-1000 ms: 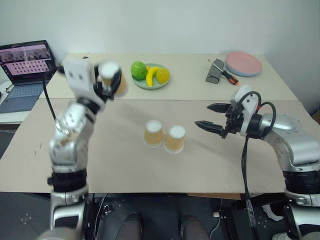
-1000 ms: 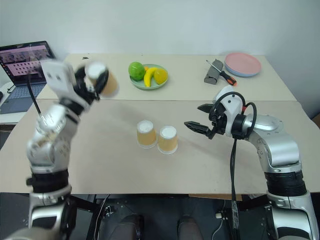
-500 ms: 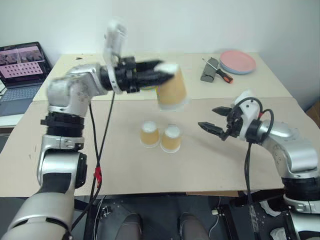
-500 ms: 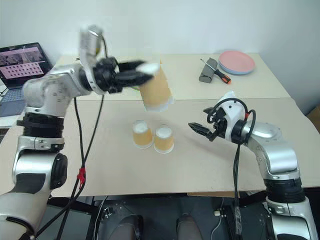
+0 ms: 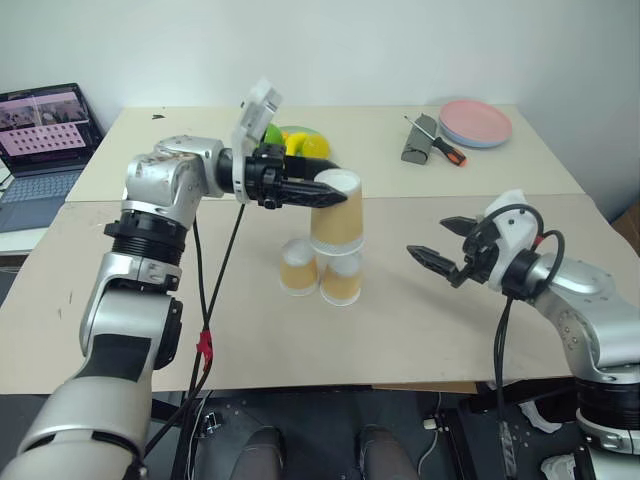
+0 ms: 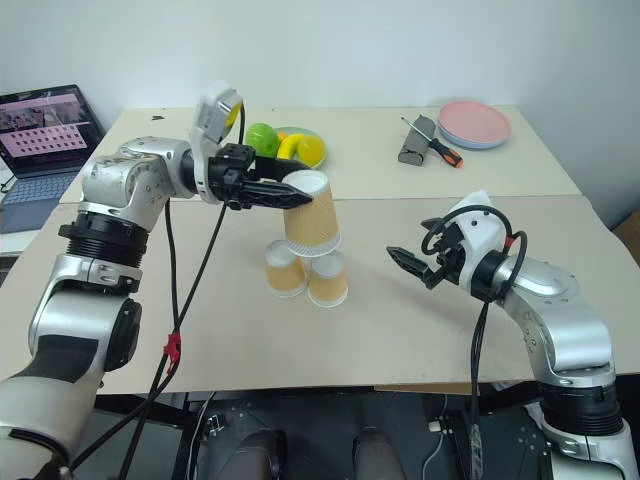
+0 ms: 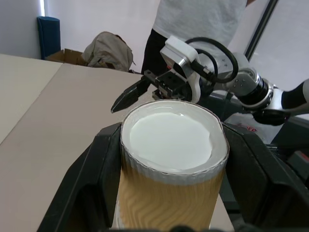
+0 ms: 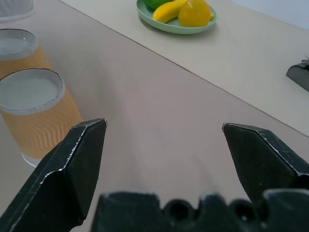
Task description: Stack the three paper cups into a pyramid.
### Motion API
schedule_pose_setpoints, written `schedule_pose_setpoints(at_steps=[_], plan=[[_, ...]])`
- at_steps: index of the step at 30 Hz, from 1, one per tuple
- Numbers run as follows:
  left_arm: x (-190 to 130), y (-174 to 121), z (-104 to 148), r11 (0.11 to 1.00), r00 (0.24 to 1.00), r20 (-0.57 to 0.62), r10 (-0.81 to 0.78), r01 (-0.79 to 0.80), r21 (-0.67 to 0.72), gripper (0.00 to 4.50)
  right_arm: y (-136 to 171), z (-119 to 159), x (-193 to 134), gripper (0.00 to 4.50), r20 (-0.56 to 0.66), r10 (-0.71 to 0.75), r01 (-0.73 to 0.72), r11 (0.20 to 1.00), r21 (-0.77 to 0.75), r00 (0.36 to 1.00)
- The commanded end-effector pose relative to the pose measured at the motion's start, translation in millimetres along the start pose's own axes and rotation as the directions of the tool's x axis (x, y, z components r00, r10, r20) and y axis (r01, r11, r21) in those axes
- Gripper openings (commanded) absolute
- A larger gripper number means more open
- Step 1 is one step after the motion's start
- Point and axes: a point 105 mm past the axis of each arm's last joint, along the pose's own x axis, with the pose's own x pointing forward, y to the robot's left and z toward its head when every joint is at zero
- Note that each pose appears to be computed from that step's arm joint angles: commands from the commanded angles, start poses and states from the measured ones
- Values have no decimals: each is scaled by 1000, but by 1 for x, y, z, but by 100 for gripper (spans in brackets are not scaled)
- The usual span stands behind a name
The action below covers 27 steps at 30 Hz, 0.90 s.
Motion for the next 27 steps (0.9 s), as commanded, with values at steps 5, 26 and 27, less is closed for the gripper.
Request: schedule_pose_setpoints(at_steps=[5, 26, 27], plan=[[4, 5, -9, 995, 998, -32, 50, -47, 89, 260, 2, 16, -4, 450, 58, 0, 1, 1000, -13, 998], [-5, 8, -20, 991, 993, -36, 108, -105, 83, 260, 12, 24, -5, 450, 71, 84, -82, 996, -23, 994], [-5, 8, -20, 991, 993, -36, 109, -106, 83, 260, 13, 25, -5, 450, 74, 94, -92, 995, -23, 993]])
